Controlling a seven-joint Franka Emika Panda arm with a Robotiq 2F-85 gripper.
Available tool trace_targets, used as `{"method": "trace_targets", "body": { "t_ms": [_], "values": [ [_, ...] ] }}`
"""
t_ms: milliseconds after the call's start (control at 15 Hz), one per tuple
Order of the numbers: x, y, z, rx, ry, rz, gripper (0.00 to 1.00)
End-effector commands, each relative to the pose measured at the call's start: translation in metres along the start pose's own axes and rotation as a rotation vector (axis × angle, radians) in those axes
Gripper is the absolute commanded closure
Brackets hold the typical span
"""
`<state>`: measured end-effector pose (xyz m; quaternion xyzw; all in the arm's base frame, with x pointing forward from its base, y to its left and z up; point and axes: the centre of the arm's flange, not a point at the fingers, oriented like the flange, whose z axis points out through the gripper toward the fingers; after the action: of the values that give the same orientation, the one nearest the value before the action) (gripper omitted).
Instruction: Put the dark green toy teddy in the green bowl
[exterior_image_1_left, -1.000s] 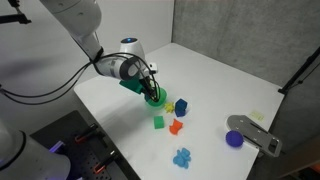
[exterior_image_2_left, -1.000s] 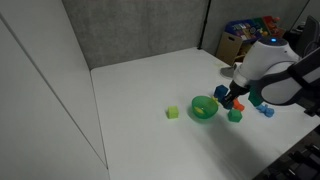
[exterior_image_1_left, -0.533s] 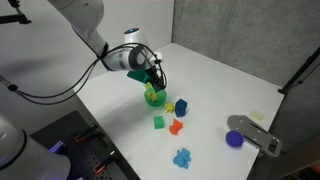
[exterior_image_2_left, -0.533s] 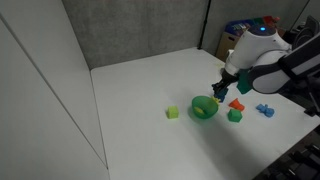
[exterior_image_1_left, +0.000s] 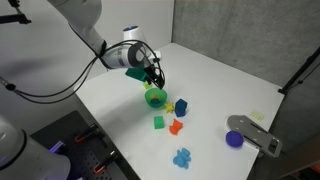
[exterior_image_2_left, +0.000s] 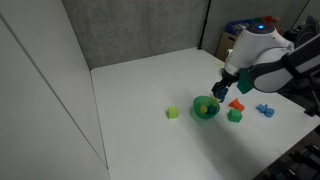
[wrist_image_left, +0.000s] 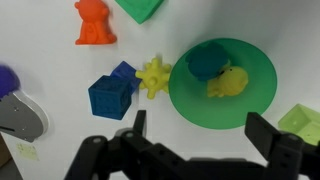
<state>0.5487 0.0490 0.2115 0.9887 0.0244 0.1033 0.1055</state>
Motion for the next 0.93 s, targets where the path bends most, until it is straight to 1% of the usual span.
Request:
{"method": "trace_targets", "body": {
  "t_ms": [0, 333, 533, 867],
  "values": [
    [-0.013, 0.014, -0.037, 0.05, -0.028, 0.012, 0.0],
    [-0.032, 0.03, -0.077, 0.097, -0.059, 0.034, 0.0],
    [-0.045, 0.043, -0.104, 0.155, -0.109, 0.042, 0.0],
    [-0.06, 0.071, -0.149, 0.21, -0.183, 0.061, 0.0]
  ]
}}
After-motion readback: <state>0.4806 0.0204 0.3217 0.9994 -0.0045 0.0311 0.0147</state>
